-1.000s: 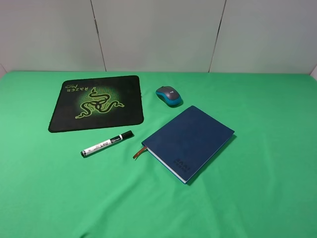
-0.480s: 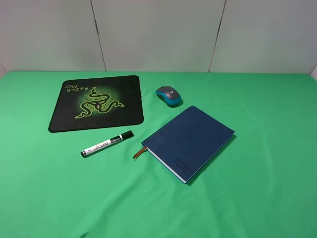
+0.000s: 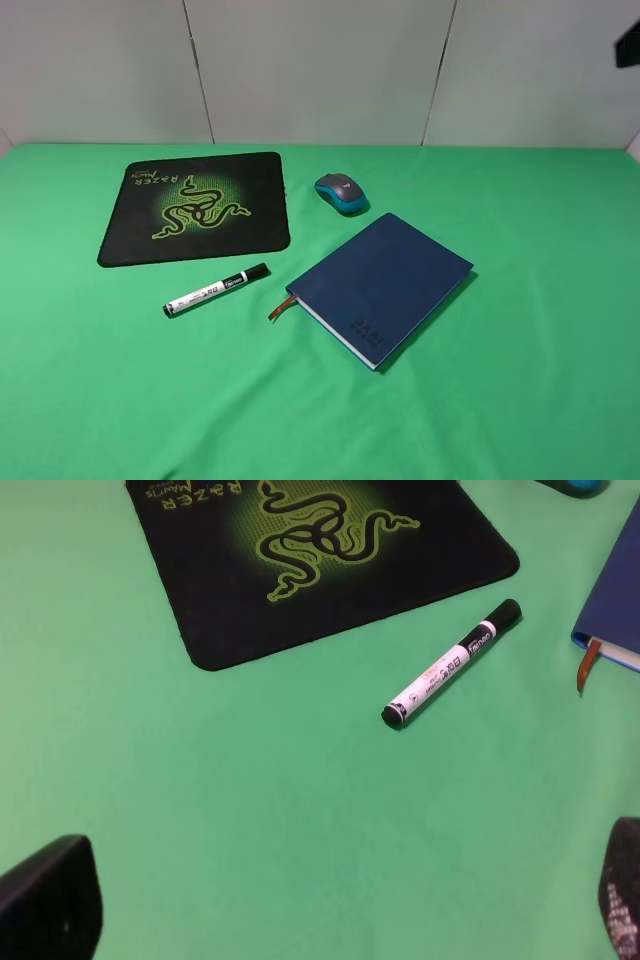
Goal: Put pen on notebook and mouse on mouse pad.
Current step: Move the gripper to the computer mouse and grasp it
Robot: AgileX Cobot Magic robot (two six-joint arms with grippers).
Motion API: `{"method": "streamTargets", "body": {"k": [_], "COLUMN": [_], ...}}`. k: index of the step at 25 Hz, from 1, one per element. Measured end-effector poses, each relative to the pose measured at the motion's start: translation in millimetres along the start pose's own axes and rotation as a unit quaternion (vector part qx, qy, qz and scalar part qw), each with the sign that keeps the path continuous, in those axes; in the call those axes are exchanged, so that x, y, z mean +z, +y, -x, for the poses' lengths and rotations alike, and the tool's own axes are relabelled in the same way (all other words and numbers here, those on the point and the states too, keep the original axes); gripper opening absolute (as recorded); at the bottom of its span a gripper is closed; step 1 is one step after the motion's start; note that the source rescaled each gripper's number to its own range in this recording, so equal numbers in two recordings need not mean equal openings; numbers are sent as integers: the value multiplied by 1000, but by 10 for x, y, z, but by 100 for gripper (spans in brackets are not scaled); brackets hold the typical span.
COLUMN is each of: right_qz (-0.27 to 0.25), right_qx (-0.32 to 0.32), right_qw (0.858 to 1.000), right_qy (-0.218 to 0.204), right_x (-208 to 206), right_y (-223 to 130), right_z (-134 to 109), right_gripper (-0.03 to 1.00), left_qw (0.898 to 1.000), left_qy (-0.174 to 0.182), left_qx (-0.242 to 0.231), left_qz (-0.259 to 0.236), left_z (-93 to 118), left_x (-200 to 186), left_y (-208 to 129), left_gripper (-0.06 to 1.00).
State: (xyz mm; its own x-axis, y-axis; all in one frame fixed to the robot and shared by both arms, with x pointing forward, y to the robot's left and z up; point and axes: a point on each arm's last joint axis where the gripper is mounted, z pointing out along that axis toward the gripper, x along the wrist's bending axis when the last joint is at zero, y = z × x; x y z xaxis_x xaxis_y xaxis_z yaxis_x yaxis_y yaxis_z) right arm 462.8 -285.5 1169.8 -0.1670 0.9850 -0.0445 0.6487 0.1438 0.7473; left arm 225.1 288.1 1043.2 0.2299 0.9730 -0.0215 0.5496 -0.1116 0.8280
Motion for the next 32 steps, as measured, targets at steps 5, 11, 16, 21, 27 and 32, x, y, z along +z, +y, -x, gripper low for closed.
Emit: {"method": "streamTargets", "body": {"k": [5, 11, 16, 21, 27, 32], "right_qz": [-21, -49, -88, -118, -154, -191], "right_qx": [-44, -108, -158, -196, -215, -209], "right_qw": [999, 990, 976, 961, 947, 943], "right_qy": [25, 79, 124, 157, 181, 177], "right_x": [444, 951, 1413, 1800, 2238, 2647], "right_y": [362, 563, 541, 469, 349, 304], "right_z": [-89, -509, -993, -1448, -1897, -2034], "right_gripper": [100, 100, 100, 100, 100, 100], "left_qw": [1000, 1000, 1000, 1000, 1000, 1000], "left_qy": [0, 0, 0, 0, 0, 0], "left_qx": [0, 0, 0, 0, 0, 0], "left_qz": [0, 0, 0, 0, 0, 0], "left_z": [0, 0, 0, 0, 0, 0], "left_x": [0, 0, 0, 0, 0, 0], "left_y": [0, 0, 0, 0, 0, -1], "left_gripper": [100, 100, 100, 100, 100, 100]}}
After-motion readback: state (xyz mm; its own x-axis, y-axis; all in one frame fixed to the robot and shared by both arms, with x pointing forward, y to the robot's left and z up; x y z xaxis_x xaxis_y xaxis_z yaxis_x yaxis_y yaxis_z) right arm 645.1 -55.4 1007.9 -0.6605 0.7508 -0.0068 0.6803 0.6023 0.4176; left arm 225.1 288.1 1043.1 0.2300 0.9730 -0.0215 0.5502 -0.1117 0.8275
